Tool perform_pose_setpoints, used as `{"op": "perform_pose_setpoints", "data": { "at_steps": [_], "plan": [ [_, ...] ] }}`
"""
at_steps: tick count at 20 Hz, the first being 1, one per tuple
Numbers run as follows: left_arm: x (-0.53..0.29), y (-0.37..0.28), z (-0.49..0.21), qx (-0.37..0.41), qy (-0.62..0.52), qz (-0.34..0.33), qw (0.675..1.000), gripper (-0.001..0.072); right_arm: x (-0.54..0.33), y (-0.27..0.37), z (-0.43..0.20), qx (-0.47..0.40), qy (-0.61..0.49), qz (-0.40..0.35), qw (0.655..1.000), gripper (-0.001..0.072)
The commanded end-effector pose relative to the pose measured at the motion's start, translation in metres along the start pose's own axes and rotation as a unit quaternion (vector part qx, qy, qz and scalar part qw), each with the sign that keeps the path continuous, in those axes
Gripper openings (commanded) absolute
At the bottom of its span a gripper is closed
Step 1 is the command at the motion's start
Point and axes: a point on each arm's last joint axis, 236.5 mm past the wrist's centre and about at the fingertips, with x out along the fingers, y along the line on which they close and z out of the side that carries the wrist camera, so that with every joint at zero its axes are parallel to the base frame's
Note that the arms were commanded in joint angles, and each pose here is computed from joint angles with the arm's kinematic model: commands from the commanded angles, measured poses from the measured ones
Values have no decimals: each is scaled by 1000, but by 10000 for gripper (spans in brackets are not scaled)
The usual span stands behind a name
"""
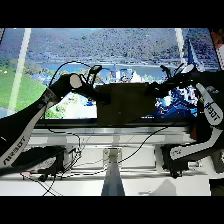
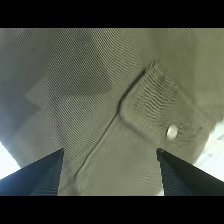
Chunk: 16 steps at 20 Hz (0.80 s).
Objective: Fold the clothes and pants, and hang the long-sleeved shirts on hangers.
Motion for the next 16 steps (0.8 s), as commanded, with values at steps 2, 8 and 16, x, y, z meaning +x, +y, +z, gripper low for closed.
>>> {"op": "perform_pose_setpoints", "data": {
  "at_steps": [2,8,16],
  "plan": [
    [0,18,0,25,1,37,999,653,40,39,-14,-57,38,17,997,563],
    [-3,26,0,35,2,53,998,653,93,87,0,-159,8,-35,987,44],
    [-102,40,46,19,-123,71,990,653,-46,144,71,-203,-167,-57,963,42]
  ]
}}
